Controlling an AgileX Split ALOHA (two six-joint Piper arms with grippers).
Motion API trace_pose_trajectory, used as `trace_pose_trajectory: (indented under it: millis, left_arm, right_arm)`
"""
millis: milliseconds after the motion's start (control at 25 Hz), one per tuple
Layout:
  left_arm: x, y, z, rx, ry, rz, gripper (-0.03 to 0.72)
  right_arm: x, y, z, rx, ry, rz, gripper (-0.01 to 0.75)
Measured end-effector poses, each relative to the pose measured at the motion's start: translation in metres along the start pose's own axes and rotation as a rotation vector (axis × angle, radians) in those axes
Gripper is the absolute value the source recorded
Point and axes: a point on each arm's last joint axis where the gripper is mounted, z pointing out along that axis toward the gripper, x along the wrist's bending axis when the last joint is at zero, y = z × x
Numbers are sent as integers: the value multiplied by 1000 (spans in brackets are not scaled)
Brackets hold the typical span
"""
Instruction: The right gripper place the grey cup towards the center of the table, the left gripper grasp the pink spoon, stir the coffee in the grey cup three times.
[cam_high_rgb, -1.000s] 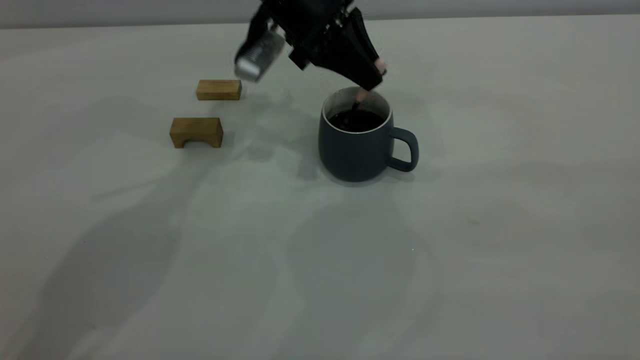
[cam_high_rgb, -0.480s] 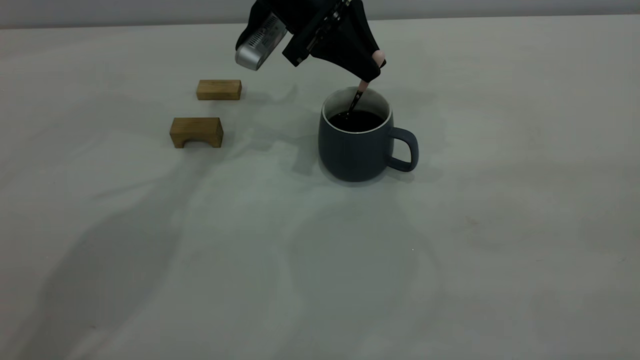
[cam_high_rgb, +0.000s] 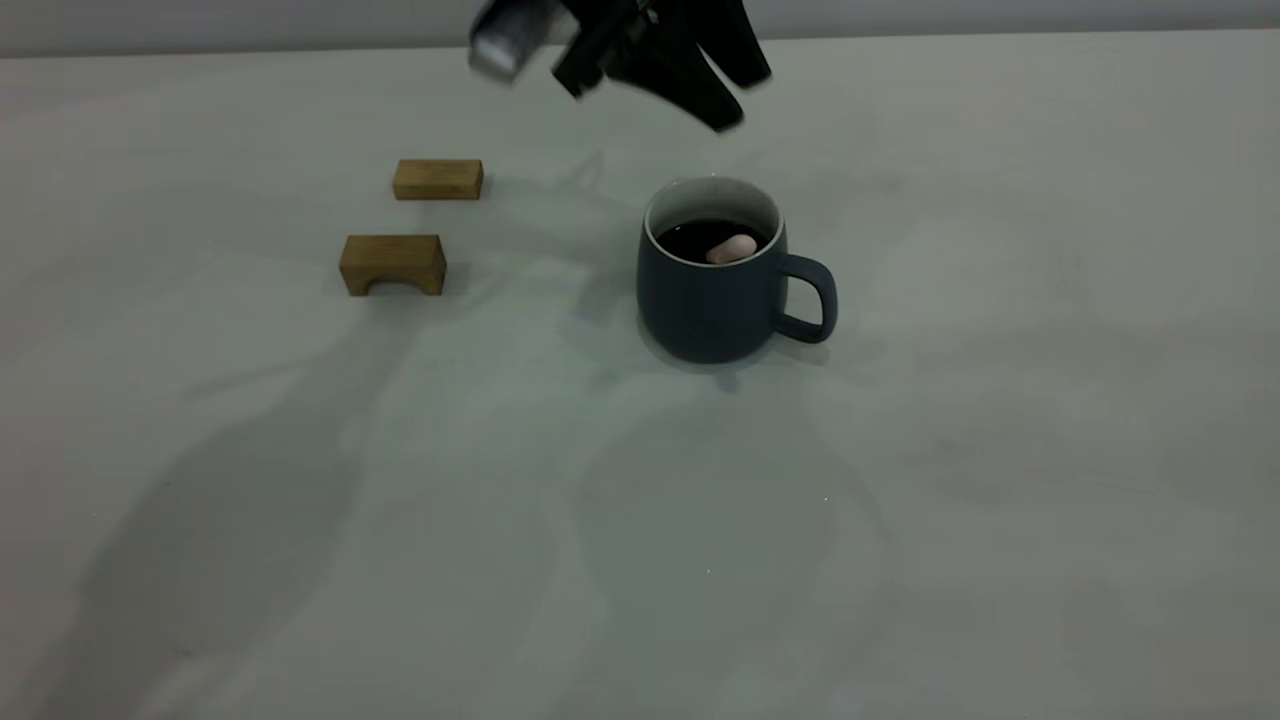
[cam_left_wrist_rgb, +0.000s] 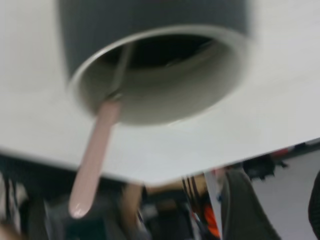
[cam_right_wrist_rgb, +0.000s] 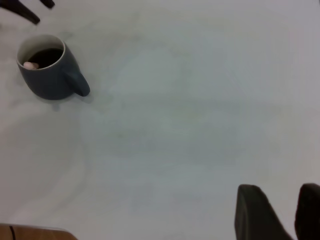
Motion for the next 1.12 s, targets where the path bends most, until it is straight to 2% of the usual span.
trace_pose_trajectory:
  millis: [160,240,280,360,480,560,680,840,960,1120]
  left_arm:
    - [-20,-9,-35,-199,-64,188,400]
    - [-29,-14,-56,-323,-90,335,400]
    - [-32,-16,-65,-378,-89,440,400]
    - [-38,-25,-85,-492,-52,781,400]
    - [-42,-46,-114,-568,14,1237,400]
    - [-43,-66,-137,-615,17,1386,400]
    - [-38,-89,-168,-680,41,1451,400]
    - [-13,-104,-193,-698,183,1435,400]
    - [22,-102,-194,-660,368,1396,400]
    - [85,-119,-210,-617,526,1378,400]
  right_arm:
    - [0,0,0,0,0,0,237]
    - [0,0,0,0,0,0,237]
    - [0,0,0,0,0,0,237]
    - [0,0,0,0,0,0,237]
    - [0,0,0,0,0,0,237]
    - [0,0,0,0,0,0,237]
    - [0,0,0,0,0,0,237]
    - [0,0,0,0,0,0,237]
    - [0,0,0,0,0,0,237]
    - [0,0,0,0,0,0,237]
